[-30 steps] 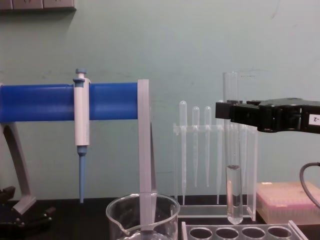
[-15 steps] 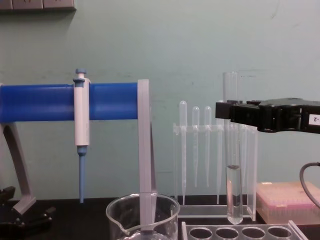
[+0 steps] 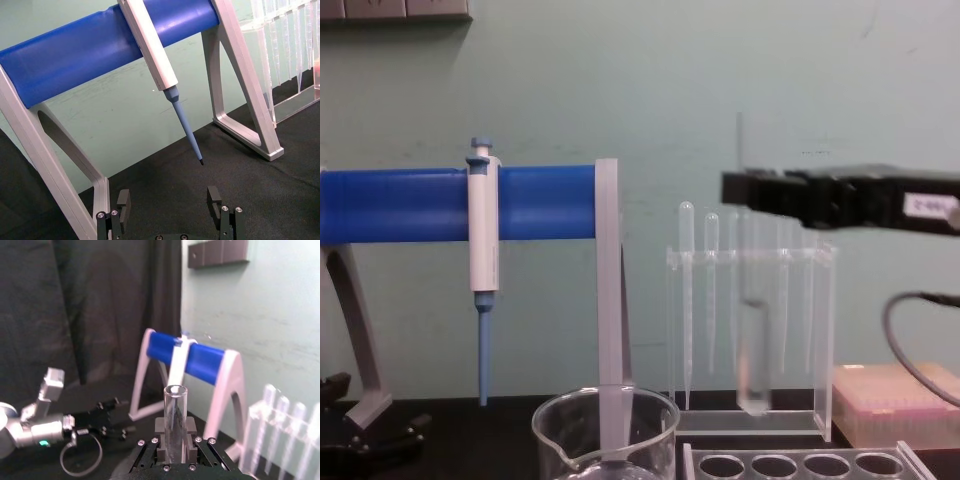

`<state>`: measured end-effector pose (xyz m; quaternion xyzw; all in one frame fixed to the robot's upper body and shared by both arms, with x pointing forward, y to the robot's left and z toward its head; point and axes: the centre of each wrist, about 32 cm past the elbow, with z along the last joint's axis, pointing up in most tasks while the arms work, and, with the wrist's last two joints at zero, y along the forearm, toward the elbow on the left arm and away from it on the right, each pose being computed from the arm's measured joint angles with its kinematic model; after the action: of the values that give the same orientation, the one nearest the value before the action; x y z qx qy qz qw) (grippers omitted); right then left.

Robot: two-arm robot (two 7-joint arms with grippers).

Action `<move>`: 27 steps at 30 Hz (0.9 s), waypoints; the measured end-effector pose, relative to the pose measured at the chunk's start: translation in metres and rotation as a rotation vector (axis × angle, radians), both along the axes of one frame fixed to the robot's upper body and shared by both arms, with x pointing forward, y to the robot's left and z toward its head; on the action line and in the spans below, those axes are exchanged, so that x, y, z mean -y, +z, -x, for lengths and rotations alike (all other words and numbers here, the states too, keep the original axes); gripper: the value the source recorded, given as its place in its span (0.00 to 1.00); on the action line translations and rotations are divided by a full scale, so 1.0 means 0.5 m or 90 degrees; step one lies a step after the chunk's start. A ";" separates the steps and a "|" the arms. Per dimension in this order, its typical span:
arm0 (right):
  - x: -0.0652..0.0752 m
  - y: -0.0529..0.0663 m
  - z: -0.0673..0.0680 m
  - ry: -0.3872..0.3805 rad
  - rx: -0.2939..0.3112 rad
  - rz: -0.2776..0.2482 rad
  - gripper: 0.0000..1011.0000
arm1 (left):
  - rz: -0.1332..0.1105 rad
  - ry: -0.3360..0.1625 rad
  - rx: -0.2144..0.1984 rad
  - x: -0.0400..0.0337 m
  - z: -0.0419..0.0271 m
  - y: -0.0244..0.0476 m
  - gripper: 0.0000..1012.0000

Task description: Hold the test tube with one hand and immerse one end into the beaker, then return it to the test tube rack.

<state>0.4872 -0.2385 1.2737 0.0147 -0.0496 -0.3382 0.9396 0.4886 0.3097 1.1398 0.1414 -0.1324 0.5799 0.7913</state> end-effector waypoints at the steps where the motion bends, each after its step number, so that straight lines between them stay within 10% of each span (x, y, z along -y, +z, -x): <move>1: -0.004 0.002 -0.002 0.004 0.002 -0.002 0.22 | 0.000 0.000 0.000 0.000 0.000 0.000 0.99; 13: -0.090 0.014 -0.053 0.067 0.011 -0.028 0.22 | 0.000 0.000 0.000 0.000 0.000 0.000 0.99; 27: -0.142 -0.093 -0.082 0.085 -0.002 -0.007 0.22 | 0.000 0.000 0.000 0.000 0.000 0.000 0.99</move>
<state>0.5285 -0.1673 1.2269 0.0222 -0.0450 -0.2751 0.9601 0.4886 0.3096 1.1398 0.1415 -0.1324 0.5799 0.7913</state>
